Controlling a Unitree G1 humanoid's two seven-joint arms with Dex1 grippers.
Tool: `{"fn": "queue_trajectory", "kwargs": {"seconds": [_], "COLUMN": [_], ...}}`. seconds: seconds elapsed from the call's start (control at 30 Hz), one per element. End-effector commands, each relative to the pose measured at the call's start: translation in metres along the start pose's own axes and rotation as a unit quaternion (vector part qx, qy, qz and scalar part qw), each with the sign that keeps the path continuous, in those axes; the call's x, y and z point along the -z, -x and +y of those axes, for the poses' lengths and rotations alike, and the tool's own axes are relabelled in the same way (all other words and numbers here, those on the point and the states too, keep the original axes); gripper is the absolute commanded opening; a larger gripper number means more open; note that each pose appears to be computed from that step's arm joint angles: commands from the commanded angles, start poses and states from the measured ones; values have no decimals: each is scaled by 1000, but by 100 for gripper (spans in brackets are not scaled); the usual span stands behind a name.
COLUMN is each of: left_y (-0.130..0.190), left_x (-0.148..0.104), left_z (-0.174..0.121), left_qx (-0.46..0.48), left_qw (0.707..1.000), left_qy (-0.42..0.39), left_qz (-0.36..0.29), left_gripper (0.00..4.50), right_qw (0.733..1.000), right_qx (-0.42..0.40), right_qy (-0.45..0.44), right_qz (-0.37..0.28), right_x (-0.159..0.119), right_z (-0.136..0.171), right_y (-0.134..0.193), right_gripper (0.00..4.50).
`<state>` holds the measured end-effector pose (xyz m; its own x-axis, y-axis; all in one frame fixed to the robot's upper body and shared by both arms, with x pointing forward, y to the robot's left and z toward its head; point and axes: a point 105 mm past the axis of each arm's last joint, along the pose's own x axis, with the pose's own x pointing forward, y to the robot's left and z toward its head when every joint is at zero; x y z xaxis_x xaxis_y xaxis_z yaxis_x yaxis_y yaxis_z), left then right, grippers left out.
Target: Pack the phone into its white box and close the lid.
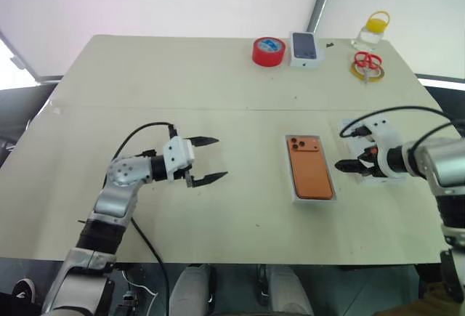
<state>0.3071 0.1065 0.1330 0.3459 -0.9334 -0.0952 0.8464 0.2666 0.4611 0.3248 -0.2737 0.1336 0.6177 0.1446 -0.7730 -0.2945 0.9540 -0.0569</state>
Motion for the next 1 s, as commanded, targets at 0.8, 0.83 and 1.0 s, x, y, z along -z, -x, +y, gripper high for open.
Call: {"fn": "queue_trajectory", "kwargs": {"seconds": [0.8,0.83,1.0], "left_y": [14,15,15], "left_x": [-23,-23,-21], "left_z": [-3,-2,3], "left_qx": [-44,-48,-58], "left_qw": [998,997,997], "left_qy": [-48,-49,-39], "left_qz": [-25,-24,-24], "left_gripper": [438,438,438], "right_qw": [997,997,994], "right_qx": [34,34,41], "right_qy": [-63,-65,-83], "right_qz": [29,24,-57], "right_x": [-2,-5,-39], "right_z": [-11,-11,-17], "right_y": [-28,-27,-16], "right_gripper": [1,1,1]}}
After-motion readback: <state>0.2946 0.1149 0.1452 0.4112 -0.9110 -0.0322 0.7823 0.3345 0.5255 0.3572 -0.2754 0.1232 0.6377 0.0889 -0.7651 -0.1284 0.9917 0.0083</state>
